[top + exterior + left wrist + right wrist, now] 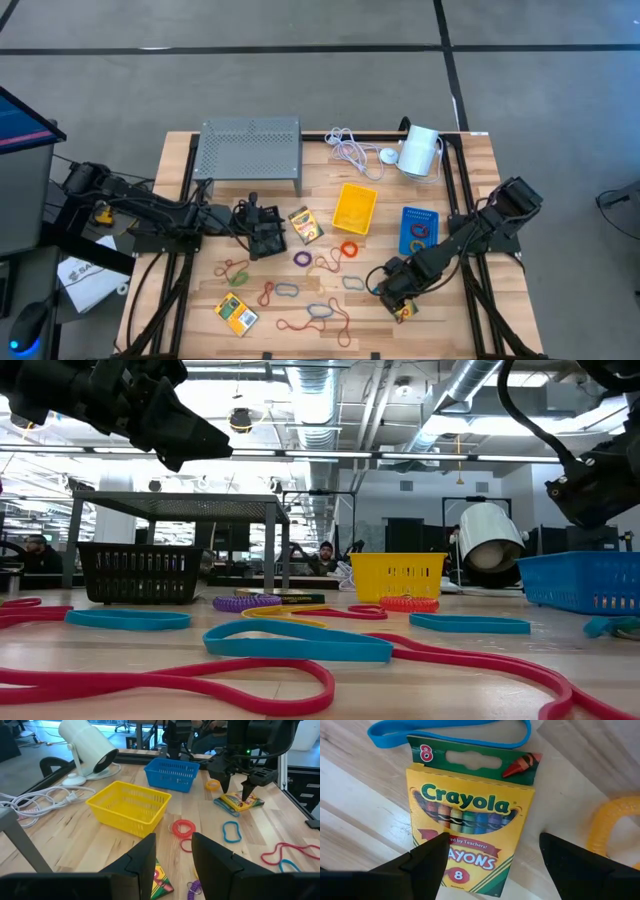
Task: Pick & Place Office Desk Supplies
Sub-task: Put the yellow crayon box into the yellow bin, then put the blue rubber band into the black bin
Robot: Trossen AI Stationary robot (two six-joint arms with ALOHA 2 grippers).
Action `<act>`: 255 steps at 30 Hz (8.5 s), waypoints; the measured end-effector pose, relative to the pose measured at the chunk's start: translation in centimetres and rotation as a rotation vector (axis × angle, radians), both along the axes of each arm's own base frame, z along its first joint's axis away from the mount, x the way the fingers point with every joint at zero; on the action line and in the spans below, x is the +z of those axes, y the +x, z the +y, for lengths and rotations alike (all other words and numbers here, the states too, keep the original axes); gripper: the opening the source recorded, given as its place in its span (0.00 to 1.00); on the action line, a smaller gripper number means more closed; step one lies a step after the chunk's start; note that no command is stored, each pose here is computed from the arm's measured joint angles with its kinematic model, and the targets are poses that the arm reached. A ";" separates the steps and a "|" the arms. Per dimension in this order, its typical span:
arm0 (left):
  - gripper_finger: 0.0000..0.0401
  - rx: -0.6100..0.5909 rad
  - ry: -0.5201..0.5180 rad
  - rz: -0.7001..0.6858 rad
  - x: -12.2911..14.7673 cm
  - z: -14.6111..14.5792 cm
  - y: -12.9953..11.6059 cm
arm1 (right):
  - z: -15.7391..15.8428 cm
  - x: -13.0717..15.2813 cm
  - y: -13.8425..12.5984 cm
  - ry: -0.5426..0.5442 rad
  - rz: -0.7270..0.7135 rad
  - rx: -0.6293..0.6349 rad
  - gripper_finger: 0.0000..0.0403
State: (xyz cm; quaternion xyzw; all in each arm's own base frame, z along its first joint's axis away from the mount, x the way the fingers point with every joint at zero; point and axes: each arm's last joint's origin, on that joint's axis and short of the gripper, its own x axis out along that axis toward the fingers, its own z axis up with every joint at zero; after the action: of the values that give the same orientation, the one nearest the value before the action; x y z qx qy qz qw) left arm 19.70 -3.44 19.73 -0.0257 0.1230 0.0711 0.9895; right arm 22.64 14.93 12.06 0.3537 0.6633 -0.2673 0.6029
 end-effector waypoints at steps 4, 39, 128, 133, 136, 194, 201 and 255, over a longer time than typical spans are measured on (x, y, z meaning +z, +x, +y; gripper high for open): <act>0.31 0.000 0.000 0.000 0.0 0.0 0.0 | 0.0 0.0 0.1 0.003 -0.005 0.000 0.75; 0.31 0.000 0.000 0.002 0.0 0.0 0.0 | 0.6 0.1 0.3 -0.018 -0.096 0.036 0.29; 0.31 -0.008 0.031 -0.015 0.2 0.0 0.1 | -10.9 12.5 -1.3 -0.205 -0.593 0.001 0.00; 0.31 -0.010 0.037 -0.020 0.3 0.0 0.1 | -13.1 12.8 -0.4 -0.251 -0.649 -0.029 0.00; 0.31 -0.010 0.037 -0.023 0.3 0.0 0.1 | -14.3 13.1 0.1 -0.280 -0.693 -0.051 0.00; 0.31 -0.015 0.054 -0.050 0.6 0.0 0.1 | -17.8 10.3 4.1 -0.451 -0.711 -0.210 0.00; 0.31 -0.011 0.031 -0.112 1.1 -0.1 0.2 | -17.7 12.2 2.5 -0.456 -0.741 -0.123 0.00; 0.44 -0.028 0.134 0.175 6.2 3.4 12.2 | -4.7 14.3 -9.4 -0.002 -0.632 0.137 0.27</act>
State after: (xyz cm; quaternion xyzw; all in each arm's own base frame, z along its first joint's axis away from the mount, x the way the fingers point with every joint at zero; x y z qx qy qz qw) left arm 31.86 0.01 25.97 0.0484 0.2044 0.0674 0.9754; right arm 13.24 10.21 26.34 0.3732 0.4652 -0.1036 0.7960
